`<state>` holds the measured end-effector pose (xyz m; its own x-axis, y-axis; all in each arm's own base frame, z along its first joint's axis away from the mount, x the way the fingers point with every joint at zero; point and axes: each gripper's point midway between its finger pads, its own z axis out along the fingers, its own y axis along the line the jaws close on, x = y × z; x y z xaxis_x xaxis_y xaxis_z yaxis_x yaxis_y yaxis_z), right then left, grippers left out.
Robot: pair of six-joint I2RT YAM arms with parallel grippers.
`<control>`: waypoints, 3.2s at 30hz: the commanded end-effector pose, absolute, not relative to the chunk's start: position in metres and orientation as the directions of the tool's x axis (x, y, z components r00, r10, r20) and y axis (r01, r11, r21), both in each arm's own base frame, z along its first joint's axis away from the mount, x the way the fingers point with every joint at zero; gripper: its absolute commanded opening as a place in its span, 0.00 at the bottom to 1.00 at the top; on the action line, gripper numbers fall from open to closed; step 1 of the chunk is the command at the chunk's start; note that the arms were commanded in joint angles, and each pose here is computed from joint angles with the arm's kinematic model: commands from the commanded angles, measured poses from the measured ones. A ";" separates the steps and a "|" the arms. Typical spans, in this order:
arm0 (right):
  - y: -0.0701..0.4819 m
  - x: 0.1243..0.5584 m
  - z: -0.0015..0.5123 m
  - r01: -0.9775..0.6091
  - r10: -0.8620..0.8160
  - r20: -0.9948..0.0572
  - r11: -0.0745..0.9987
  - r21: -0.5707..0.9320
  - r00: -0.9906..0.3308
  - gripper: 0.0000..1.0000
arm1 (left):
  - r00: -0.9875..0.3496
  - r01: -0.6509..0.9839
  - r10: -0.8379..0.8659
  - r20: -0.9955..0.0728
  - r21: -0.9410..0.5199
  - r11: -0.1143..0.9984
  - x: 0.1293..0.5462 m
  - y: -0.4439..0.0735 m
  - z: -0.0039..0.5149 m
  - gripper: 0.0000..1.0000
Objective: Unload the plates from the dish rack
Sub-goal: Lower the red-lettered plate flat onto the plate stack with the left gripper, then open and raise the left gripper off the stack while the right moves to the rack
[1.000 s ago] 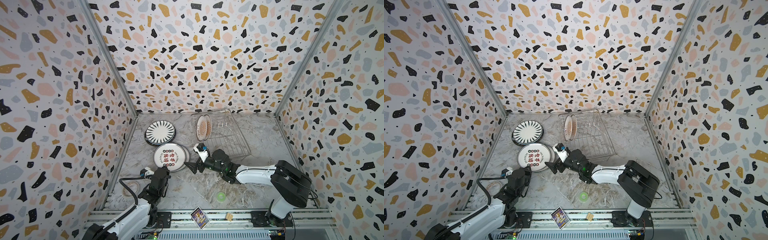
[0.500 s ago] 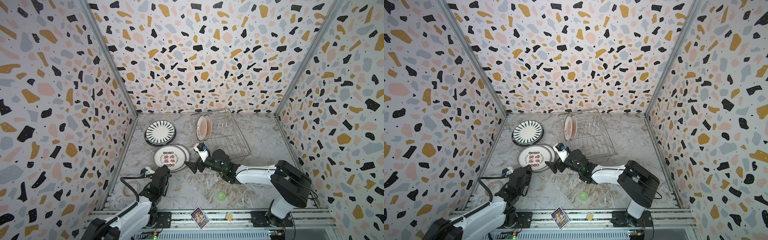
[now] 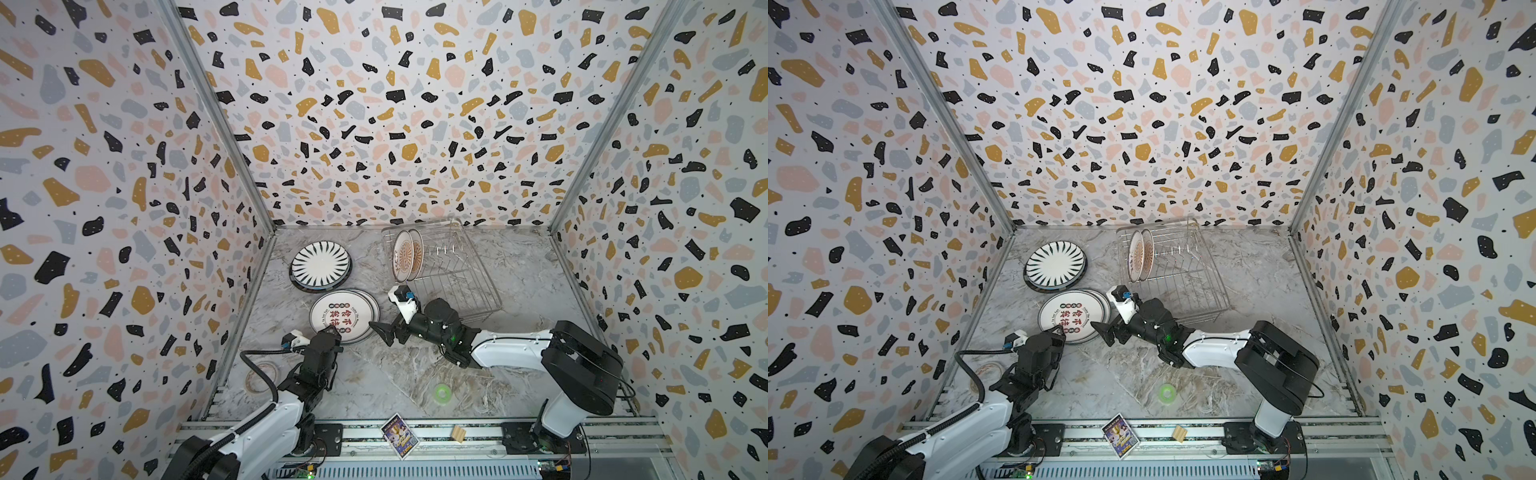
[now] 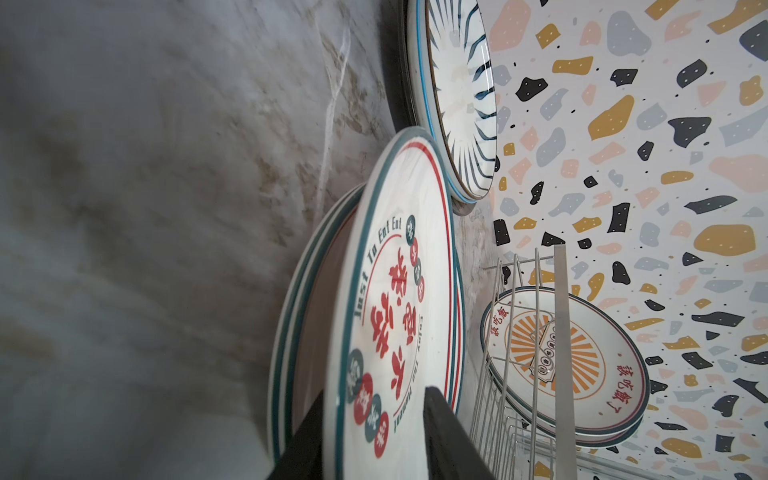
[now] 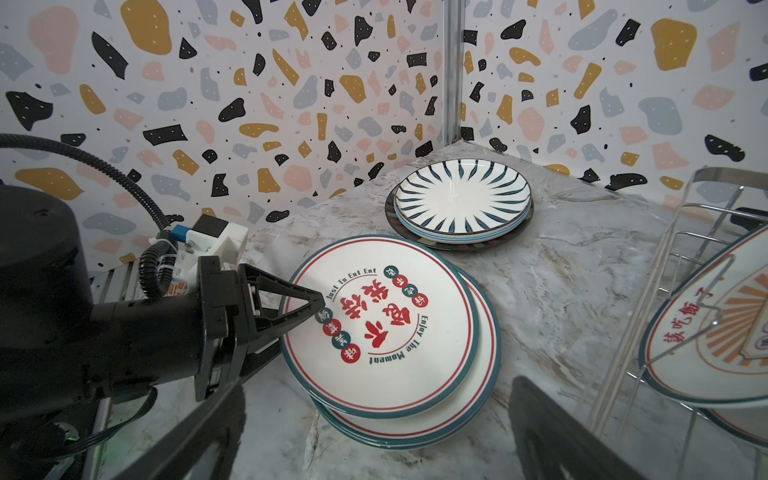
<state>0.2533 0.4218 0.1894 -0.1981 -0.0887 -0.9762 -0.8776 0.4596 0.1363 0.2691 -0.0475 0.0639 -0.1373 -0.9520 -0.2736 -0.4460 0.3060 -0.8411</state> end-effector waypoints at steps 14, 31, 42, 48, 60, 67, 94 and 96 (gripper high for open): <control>0.418 0.257 0.214 -0.867 -0.042 -0.985 0.483 0.126 -0.166 1.00 | -0.179 -0.410 -0.943 -0.281 -0.850 0.331 0.267 -0.053 0.066 0.45; 0.416 0.259 0.214 -0.859 -0.040 -0.985 0.495 0.127 -0.169 1.00 | -0.252 -0.415 -0.926 -0.280 -0.834 0.365 0.267 -0.064 0.058 0.64; 0.411 0.259 0.210 -0.852 -0.040 -0.984 0.508 0.130 -0.174 1.00 | -0.229 -0.392 -0.900 -0.371 -0.811 0.434 0.266 -0.053 0.066 1.00; 0.412 0.261 0.210 -0.848 -0.036 -0.983 0.513 0.135 -0.178 1.00 | -0.326 -0.345 -0.854 -0.406 -0.790 0.508 0.270 -0.070 0.071 1.00; 0.409 0.262 0.208 -0.844 -0.037 -0.982 0.518 0.139 -0.185 1.00 | -0.259 -0.398 -0.707 -0.657 -0.595 0.699 0.278 -0.049 0.082 0.99; 0.408 0.262 0.207 -0.841 -0.038 -0.982 0.522 0.139 -0.186 1.00 | -0.200 -0.469 -0.666 -0.718 -0.527 0.709 0.277 -0.033 0.079 0.77; 0.358 0.305 0.257 -0.728 0.084 -0.983 0.662 0.176 -0.161 0.99 | -0.132 0.262 -0.584 -0.801 -0.596 0.759 0.284 -0.122 0.210 1.00; 0.343 0.327 0.259 -0.667 0.089 -0.978 0.720 0.195 -0.190 0.99 | -0.149 0.302 -0.577 -0.803 -0.593 0.747 0.288 -0.133 0.219 1.00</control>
<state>0.3013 0.3628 0.2352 -0.1813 0.0345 -0.9828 -0.7501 0.6414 0.1609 0.2902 -0.0999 0.1738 -0.1857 -0.6023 -0.7764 0.0546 0.7826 -0.6201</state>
